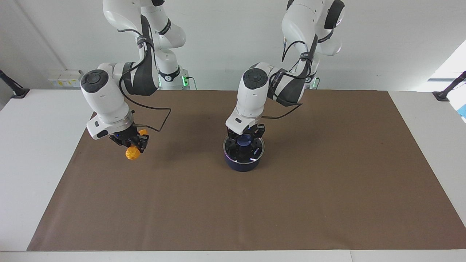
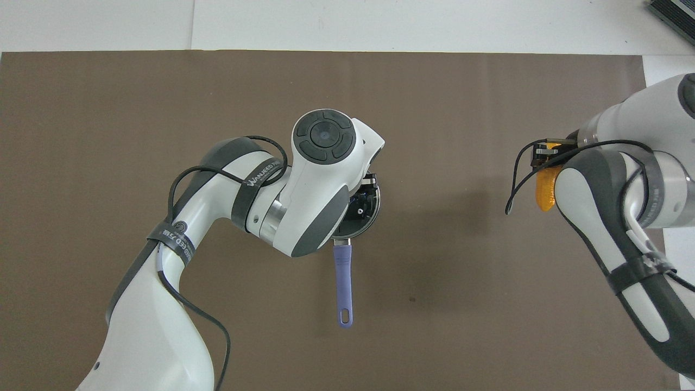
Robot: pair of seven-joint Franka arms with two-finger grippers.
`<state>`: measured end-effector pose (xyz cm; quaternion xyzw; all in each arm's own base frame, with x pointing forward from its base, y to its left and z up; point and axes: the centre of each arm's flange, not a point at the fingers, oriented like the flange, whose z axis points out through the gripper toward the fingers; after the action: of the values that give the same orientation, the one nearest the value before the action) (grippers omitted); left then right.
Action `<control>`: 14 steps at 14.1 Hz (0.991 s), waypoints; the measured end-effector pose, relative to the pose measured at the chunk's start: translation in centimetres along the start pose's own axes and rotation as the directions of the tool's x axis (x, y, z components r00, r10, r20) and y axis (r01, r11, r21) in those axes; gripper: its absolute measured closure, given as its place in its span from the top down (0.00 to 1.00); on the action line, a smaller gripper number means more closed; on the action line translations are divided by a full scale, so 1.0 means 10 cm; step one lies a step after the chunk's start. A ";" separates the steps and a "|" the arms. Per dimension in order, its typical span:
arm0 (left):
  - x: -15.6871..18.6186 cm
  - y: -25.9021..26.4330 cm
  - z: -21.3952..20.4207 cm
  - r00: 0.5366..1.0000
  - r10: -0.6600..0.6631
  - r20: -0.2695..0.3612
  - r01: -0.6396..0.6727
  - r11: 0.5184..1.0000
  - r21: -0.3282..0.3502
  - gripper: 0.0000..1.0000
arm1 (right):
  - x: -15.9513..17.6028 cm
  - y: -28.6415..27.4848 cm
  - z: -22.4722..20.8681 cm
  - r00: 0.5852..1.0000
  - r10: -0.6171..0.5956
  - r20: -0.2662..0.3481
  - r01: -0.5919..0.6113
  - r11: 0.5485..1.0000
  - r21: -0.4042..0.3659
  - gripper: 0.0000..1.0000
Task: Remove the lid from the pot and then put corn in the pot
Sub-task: 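Lift the lid off with the left gripper while the right gripper carries the corn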
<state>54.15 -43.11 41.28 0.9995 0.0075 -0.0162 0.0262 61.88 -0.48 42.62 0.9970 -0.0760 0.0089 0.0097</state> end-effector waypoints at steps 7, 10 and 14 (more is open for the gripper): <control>0.22 -0.42 -0.51 0.998 -0.058 -0.023 0.058 0.998 -0.008 0.65 | -0.18 -0.04 -0.63 1.000 -0.013 0.021 0.013 1.000 0.003 0.40; 0.36 -0.81 -0.83 0.999 -0.031 -0.040 0.030 0.999 -0.020 0.65 | -0.29 -0.22 -0.86 0.999 -0.043 -0.004 0.043 0.999 0.010 0.40; 0.63 -1.63 -1.00 0.998 0.059 -0.017 -0.059 0.998 -0.004 0.65 | -0.39 -0.93 -0.90 0.997 -0.045 -0.062 0.047 0.998 0.030 0.40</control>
<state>60.55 -26.24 50.22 0.9993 -0.0215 -0.0071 0.0289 59.27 9.45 51.37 0.9978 -0.0525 0.0406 -0.0035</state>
